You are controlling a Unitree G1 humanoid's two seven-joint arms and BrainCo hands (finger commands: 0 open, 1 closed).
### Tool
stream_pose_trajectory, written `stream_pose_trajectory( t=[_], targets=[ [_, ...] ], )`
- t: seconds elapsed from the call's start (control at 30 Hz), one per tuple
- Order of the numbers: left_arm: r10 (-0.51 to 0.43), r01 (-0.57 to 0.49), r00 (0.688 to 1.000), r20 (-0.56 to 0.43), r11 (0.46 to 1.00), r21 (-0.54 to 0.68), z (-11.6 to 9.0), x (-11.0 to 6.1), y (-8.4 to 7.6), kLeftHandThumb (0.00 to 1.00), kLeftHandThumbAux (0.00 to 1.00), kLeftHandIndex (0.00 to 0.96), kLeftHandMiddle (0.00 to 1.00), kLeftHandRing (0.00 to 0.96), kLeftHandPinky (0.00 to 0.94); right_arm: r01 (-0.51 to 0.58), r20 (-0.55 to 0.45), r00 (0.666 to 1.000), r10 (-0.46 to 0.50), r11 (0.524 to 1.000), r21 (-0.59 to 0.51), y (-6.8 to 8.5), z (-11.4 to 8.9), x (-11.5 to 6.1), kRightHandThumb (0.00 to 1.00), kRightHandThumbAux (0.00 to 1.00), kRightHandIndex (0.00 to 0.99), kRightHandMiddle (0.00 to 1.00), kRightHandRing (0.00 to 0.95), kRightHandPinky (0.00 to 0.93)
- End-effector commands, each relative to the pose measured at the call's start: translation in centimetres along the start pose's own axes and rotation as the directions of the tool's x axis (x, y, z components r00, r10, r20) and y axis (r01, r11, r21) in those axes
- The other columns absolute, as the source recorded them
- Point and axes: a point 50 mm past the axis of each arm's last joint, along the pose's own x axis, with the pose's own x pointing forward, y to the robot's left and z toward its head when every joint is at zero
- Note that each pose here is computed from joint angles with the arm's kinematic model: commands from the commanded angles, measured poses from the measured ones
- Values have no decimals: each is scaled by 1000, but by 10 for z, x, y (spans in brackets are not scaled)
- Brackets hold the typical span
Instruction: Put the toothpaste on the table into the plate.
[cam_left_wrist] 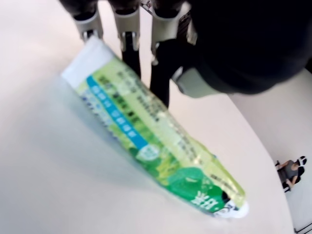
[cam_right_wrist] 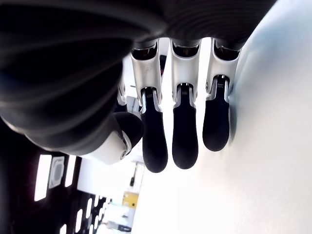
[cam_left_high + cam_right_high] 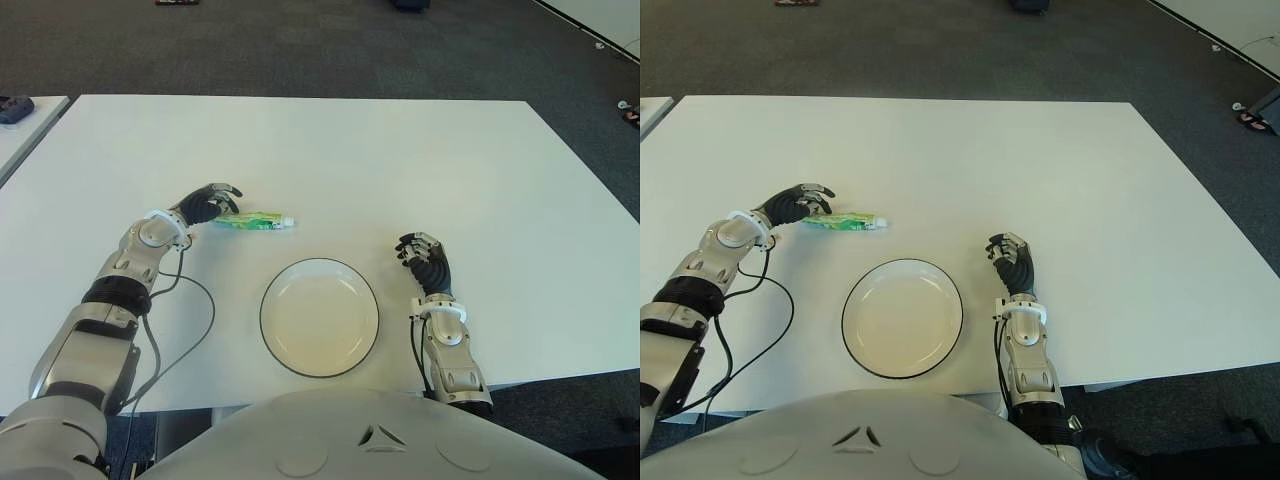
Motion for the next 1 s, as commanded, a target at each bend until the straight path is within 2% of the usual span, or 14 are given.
stream_pose_trajectory(
  t=[0.03, 0.23, 0.43, 0.57, 0.67, 0.87, 0.9, 0.93, 0.97, 1.0],
  targets=[
    [0, 1, 1000, 12, 997, -83, 2, -1, -2, 852, 668, 401, 543, 853, 847, -8, -13, 1000, 8, 1000, 6, 2, -3, 1, 708, 731, 427, 533, 538, 553],
    [11, 3, 998, 69, 981, -192, 12, -2, 9, 852, 668, 402, 545, 855, 856, -10, -9, 1000, 10, 1000, 6, 3, -2, 1, 707, 731, 427, 539, 543, 558],
    [25, 5, 991, 131, 974, -226, 23, -4, 15, 852, 668, 404, 546, 858, 858, -12, -4, 1000, 12, 1000, 6, 3, -2, 1, 707, 731, 428, 543, 545, 553],
    [66, -42, 980, 189, 990, -131, 32, -7, 17, 851, 667, 405, 548, 861, 859, -15, 2, 1000, 15, 1000, 8, 4, -1, 1, 707, 732, 428, 547, 550, 567],
    [98, -109, 968, 233, 993, 35, 44, -7, 17, 850, 667, 405, 557, 856, 846, -14, 3, 1000, 14, 1000, 9, 4, -1, 1, 707, 732, 428, 549, 553, 570],
    [116, -173, 959, 260, 962, 211, 54, -4, 14, 845, 667, 397, 568, 753, 687, -14, 1, 1000, 14, 1000, 7, 4, -1, 1, 707, 731, 428, 550, 554, 564],
    [117, -182, 958, 262, 954, 237, 55, -3, 13, 799, 675, 406, 506, 595, 526, -14, 0, 1000, 14, 1000, 5, 4, -1, 1, 707, 731, 428, 549, 552, 560],
    [121, -192, 957, 265, 946, 262, 56, -1, 11, 769, 681, 412, 466, 493, 421, -15, 0, 1000, 15, 1000, 4, 4, -1, 1, 707, 731, 428, 548, 551, 557],
    [124, -200, 955, 268, 940, 277, 57, 0, 9, 732, 591, 355, 412, 404, 332, -15, -1, 1000, 15, 1000, 3, 4, -1, 1, 707, 731, 428, 547, 549, 556],
    [130, -210, 953, 273, 934, 290, 58, 2, 7, 718, 559, 335, 392, 373, 300, -15, -1, 1000, 15, 1000, 3, 4, -1, 1, 707, 731, 428, 547, 548, 555]
  ],
)
